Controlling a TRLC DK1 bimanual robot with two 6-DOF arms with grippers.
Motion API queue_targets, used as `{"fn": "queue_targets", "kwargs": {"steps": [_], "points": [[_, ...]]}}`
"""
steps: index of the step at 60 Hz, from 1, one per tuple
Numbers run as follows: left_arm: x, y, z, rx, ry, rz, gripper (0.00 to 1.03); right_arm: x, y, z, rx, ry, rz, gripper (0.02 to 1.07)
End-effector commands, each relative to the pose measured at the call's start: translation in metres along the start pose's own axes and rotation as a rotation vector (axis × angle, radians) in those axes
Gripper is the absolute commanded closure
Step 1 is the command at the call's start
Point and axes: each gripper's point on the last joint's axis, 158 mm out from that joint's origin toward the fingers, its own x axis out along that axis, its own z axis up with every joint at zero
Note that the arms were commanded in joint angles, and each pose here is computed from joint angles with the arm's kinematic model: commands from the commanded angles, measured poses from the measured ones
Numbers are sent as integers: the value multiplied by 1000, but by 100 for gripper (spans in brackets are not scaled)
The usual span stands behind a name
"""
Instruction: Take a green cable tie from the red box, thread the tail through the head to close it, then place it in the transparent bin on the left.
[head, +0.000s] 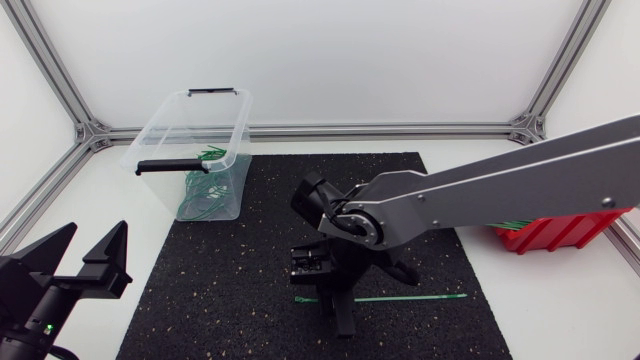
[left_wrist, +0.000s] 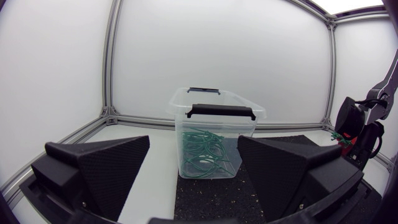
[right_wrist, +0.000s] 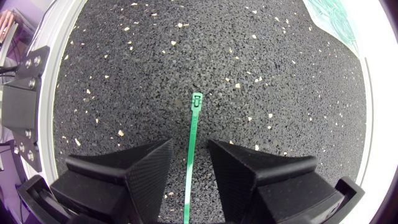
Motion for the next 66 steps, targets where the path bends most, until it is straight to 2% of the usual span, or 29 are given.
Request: {"fn": "queue_targets", "kwargs": {"steps": [1, 12, 19, 28, 32, 40, 43, 44, 45, 66], "points": [[2, 2, -26, -10, 68, 6, 4, 7, -25, -9, 13, 22, -47, 61], [2, 2, -26, -10, 68, 6, 4, 2, -34, -11, 18, 21, -57, 62], [2, 2, -26, -10, 68, 6, 4, -1, -38, -12, 19, 22, -57, 71], [2, 2, -26, -10, 68, 6, 4, 2, -35, -16, 17, 31, -45, 72], [2, 2, -26, -10, 68, 6, 4, 3, -33, -18, 17, 39, -34, 80], [2, 2, -26, -10, 68, 4, 4, 10, -25, -24, 18, 56, -9, 81], [2, 2, -26, -10, 68, 4, 4, 13, -22, -25, 15, 62, -1, 86], [2, 2, -26, -10, 68, 4, 4, 14, -20, -25, 15, 63, 0, 94], [2, 2, -26, -9, 67, 4, 4, 15, -20, -26, 19, 65, 2, 96], [2, 1, -26, -9, 68, 1, 4, 11, -11, -28, 32, 78, 16, 101]]}}
